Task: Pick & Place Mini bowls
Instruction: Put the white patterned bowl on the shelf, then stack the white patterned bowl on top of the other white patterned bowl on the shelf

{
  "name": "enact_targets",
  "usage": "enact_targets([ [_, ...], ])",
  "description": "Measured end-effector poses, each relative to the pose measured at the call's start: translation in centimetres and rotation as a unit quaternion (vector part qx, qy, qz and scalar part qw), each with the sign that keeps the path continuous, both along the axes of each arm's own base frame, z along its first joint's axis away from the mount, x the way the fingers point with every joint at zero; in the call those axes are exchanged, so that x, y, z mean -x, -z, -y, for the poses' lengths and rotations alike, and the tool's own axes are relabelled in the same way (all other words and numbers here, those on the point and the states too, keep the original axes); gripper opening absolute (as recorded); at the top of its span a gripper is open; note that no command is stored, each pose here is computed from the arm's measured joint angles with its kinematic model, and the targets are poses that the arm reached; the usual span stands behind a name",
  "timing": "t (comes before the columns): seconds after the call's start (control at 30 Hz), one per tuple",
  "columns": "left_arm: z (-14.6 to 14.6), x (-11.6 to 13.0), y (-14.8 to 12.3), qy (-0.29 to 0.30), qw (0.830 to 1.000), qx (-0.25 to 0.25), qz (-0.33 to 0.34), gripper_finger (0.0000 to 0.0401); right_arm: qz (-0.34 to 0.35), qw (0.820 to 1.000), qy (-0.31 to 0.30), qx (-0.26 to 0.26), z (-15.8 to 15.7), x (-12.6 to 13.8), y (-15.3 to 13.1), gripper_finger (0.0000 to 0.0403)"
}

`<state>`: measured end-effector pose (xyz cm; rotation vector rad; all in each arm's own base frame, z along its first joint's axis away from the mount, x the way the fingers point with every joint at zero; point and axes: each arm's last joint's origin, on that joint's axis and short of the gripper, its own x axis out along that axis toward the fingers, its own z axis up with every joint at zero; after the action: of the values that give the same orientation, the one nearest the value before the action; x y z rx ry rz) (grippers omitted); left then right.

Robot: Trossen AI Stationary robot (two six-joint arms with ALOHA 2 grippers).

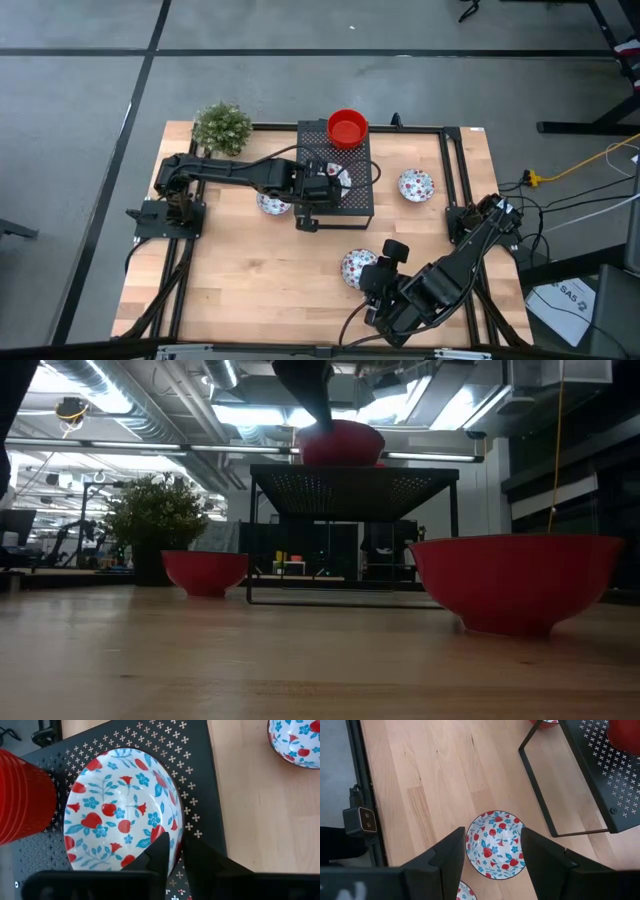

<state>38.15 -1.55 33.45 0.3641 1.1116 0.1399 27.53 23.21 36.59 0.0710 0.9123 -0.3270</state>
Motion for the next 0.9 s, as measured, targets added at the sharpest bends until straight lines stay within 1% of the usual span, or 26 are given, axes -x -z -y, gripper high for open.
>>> enact_targets([
  [0.23,0.1,0.0,0.0,-0.019,1.000,0.010,0.007,0.0084,0.000,1.000,0.002,0.000,0.1,-0.1,0.0,0.0190],
  [0.37,0.4,0.0,-1.3,-0.013,1.000,0.012,0.026,0.0096,0.003,1.000,0.003,0.003,0.1,-0.1,0.0,0.0190],
  [0.53,0.8,0.1,-3.6,-0.001,0.998,0.012,0.063,0.0099,0.003,1.000,0.003,0.003,0.1,-0.1,0.0,0.0190],
  [0.7,1.8,0.6,-5.6,0.007,0.996,0.019,0.090,0.0094,0.003,1.000,0.003,0.003,0.1,-0.1,0.0,0.0190],
  [0.77,2.5,1.0,-6.1,0.013,0.996,0.022,0.087,0.0093,0.003,1.000,0.003,0.003,0.1,-0.1,0.0,0.0190],
  [0.9,4.2,2.3,-6.7,0.023,0.998,0.030,0.056,0.0096,0.003,1.000,0.002,0.003,0.1,-0.1,0.0,0.0190],
])
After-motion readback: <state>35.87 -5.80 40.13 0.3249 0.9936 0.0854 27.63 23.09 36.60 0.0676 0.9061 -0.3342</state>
